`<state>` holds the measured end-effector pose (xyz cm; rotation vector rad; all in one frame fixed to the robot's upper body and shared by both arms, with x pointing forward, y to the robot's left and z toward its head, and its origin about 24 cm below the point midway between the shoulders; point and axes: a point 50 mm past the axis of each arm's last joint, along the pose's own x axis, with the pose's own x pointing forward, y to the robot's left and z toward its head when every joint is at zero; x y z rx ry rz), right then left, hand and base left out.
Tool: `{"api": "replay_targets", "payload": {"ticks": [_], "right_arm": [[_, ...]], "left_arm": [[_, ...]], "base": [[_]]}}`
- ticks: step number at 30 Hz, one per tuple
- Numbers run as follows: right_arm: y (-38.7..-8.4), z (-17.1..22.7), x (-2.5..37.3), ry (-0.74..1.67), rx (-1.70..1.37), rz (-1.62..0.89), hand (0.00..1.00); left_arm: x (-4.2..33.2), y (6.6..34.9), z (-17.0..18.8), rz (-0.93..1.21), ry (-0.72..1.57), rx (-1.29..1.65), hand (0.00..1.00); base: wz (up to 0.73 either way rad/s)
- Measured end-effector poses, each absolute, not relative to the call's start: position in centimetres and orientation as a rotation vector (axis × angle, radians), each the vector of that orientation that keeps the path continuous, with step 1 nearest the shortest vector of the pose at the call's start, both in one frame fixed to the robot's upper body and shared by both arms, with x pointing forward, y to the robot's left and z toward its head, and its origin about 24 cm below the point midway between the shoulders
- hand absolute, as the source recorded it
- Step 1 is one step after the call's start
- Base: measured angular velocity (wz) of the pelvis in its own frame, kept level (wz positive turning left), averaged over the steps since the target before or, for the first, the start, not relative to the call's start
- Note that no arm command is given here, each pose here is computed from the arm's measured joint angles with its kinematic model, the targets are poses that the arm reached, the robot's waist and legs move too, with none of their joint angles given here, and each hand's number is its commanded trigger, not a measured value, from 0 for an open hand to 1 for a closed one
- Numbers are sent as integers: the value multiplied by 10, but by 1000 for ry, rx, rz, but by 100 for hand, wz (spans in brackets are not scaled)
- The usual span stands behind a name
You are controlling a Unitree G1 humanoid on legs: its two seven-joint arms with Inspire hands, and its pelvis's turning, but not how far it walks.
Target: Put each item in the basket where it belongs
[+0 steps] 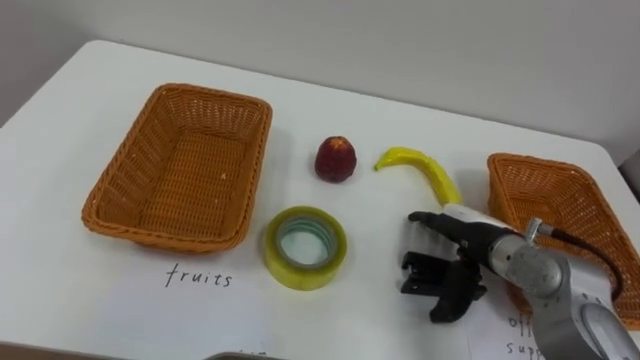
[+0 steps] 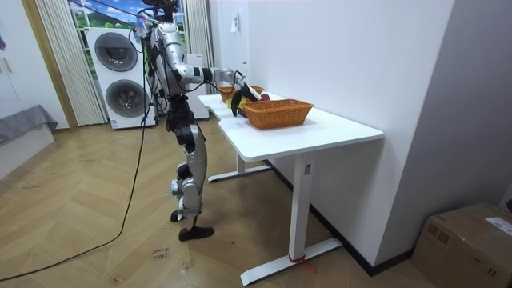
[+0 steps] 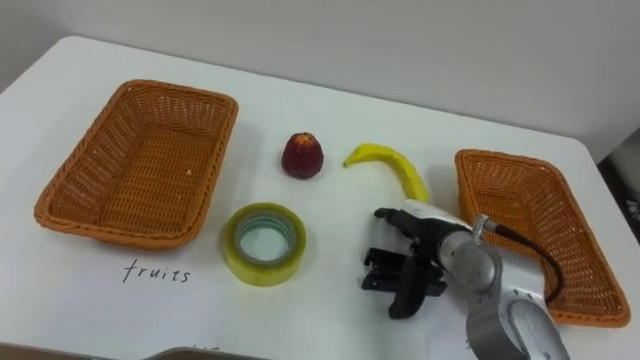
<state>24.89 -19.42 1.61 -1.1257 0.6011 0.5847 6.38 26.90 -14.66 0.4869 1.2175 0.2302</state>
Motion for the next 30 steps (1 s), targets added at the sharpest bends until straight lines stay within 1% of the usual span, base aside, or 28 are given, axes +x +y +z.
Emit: {"api": "replay_targets", "payload": {"ticks": [1,2,3,18,30], "right_arm": [[-194,16,249,605,-1130,585,7],[-194,16,249,607,-1133,584,82],[-193,17,249,608,-1137,585,100],[-194,24,255,577,-1228,501,100],[-194,22,254,586,-1223,505,100]], "left_arm": [[64,269,-147,230,1218,487,0],[64,269,-147,230,1218,487,0],[64,269,-147,230,1219,487,0],[66,267,-147,211,1215,500,0],[67,267,-147,208,1214,505,0]], "base": [[0],[0],[0],[3],[2]]}}
